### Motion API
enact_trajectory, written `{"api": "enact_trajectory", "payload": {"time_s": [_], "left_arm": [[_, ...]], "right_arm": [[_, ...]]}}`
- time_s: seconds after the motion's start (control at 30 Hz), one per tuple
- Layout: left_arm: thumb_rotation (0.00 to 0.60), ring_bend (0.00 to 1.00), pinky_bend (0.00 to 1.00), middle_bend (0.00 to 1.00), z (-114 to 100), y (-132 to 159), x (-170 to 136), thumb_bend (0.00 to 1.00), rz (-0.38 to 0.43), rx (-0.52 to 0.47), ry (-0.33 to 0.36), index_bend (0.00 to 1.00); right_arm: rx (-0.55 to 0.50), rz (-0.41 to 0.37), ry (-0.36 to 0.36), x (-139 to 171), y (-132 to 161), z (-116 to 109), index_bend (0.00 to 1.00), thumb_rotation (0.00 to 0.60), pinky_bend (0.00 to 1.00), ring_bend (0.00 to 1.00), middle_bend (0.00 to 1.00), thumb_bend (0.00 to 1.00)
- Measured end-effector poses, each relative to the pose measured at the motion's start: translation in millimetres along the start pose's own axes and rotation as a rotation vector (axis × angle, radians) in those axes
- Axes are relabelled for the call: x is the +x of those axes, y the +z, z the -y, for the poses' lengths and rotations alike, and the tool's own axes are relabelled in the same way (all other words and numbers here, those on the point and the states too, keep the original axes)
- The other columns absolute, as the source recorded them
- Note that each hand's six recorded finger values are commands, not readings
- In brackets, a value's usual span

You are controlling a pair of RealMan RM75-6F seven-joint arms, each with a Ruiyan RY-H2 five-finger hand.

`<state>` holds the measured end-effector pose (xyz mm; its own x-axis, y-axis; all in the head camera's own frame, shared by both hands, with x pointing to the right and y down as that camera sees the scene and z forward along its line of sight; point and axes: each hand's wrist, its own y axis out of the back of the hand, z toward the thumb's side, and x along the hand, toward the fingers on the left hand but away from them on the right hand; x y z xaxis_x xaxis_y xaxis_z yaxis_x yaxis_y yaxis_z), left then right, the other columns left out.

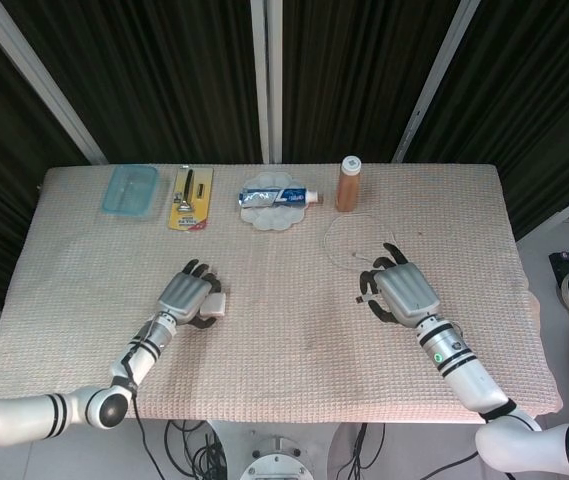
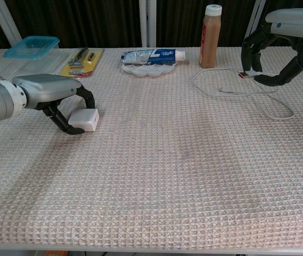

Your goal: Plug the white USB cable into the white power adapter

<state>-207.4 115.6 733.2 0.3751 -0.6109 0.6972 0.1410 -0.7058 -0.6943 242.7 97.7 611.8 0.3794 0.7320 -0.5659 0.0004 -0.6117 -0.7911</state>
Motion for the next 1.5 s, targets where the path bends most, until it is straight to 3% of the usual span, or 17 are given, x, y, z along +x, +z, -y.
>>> {"api": "enact_trajectory", "payload": {"time_s": [0.17, 0.4, 0.7, 1.07, 1.23, 1.5], "left_arm": [[0.501, 0.11, 0.01, 0.30, -0.8, -1.5, 2.1, 0.26, -0.005, 0.007, 0.002, 0.38], [0.506, 0.26, 0.04, 0.49, -7.6, -4.1, 0.8, 0.26, -0.024, -0.007, 0.038, 0.50], [0.508, 0.27, 0.05, 0.50, -31.4, -1.5, -11.3, 0.26, -0.051, 0.006, 0.098, 0.51], [0.506, 0.29, 0.08, 0.52, -72.6, 3.8, -31.5, 0.24, -0.129, 0.073, 0.163, 0.51], [0.506, 0.30, 0.09, 0.52, -82.5, 8.3, -33.1, 0.23, -0.157, 0.078, 0.164, 0.51], [0.506, 0.31, 0.10, 0.53, -90.7, 10.2, -27.2, 0.23, -0.189, 0.046, 0.158, 0.51]], "right_arm": [[-0.001, 0.004, -0.001, 0.9, -1.0, 0.5, 0.63, 0.600, 0.04, 0.25, 0.52, 0.47], [-0.005, 0.005, -0.003, -3.9, 0.3, 0.9, 0.64, 0.600, 0.04, 0.25, 0.52, 0.47], [-0.023, -0.044, 0.013, -36.4, 30.3, 5.4, 0.64, 0.600, 0.04, 0.25, 0.52, 0.47], [0.055, -0.096, 0.062, -87.4, 94.0, 21.8, 0.65, 0.600, 0.04, 0.25, 0.52, 0.47], [0.052, -0.087, 0.030, -103.8, 120.1, 24.1, 0.65, 0.600, 0.04, 0.26, 0.53, 0.49], [-0.012, -0.031, -0.036, -121.6, 138.6, 20.6, 0.66, 0.600, 0.04, 0.26, 0.53, 0.51]]}}
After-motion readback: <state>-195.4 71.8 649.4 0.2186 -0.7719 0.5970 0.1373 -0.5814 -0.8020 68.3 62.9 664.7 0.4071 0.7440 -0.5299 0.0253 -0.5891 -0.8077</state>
